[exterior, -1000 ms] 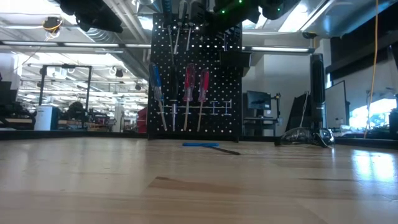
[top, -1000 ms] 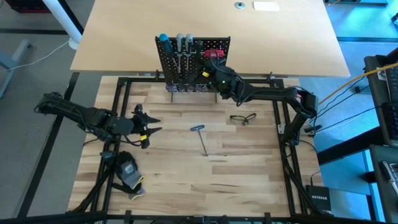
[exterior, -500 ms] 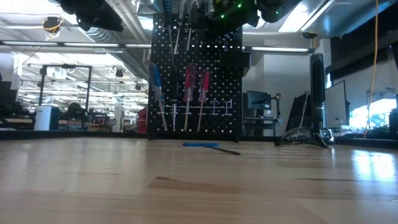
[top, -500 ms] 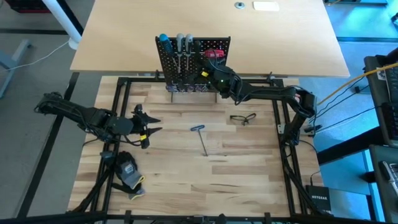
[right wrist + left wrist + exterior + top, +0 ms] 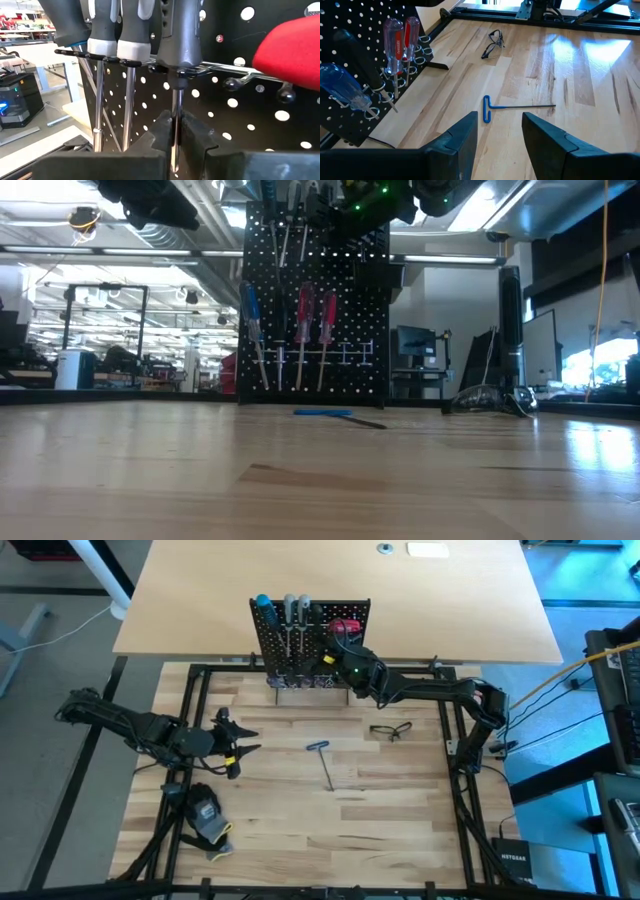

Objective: Hang tools onto peg board
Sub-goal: Hang the black screwdriver on the peg board, then hang the blue pick tool on the peg board

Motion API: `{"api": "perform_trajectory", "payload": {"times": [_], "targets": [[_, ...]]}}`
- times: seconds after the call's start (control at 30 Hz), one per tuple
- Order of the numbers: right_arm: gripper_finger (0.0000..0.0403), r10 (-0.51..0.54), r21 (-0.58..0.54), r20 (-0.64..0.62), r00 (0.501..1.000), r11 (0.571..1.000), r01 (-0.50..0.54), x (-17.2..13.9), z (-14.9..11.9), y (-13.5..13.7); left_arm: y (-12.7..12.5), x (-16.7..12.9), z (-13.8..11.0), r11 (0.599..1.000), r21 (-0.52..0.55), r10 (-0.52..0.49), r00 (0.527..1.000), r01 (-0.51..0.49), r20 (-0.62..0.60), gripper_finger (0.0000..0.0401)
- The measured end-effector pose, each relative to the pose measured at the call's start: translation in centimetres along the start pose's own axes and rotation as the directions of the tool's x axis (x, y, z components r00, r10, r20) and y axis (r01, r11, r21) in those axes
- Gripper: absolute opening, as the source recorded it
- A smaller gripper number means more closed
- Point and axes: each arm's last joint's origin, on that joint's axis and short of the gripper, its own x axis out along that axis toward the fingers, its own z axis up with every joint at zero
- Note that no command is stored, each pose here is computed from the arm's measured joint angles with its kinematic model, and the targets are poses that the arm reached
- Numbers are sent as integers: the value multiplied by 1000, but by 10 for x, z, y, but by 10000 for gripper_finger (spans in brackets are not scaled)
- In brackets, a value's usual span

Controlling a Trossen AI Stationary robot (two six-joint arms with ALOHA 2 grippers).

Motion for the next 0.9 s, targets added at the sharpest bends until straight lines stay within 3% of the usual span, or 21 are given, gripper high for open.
{"api": "perform_trajectory", "payload": {"times": [0.37,0.73,0.9], "targets": [[118,-4,-42,-10,1000,999,4,-7,-1,9,0,0,0,1000,-8,-1,1000,1,2,143],[126,-95,-148,2,995,985,94,-36,10,31,0,0,0,1000,-23,-1,1000,1,1,143],[127,-66,-211,-20,998,976,61,-56,11,49,0,0,0,1000,-23,-1,1000,1,2,143]]}}
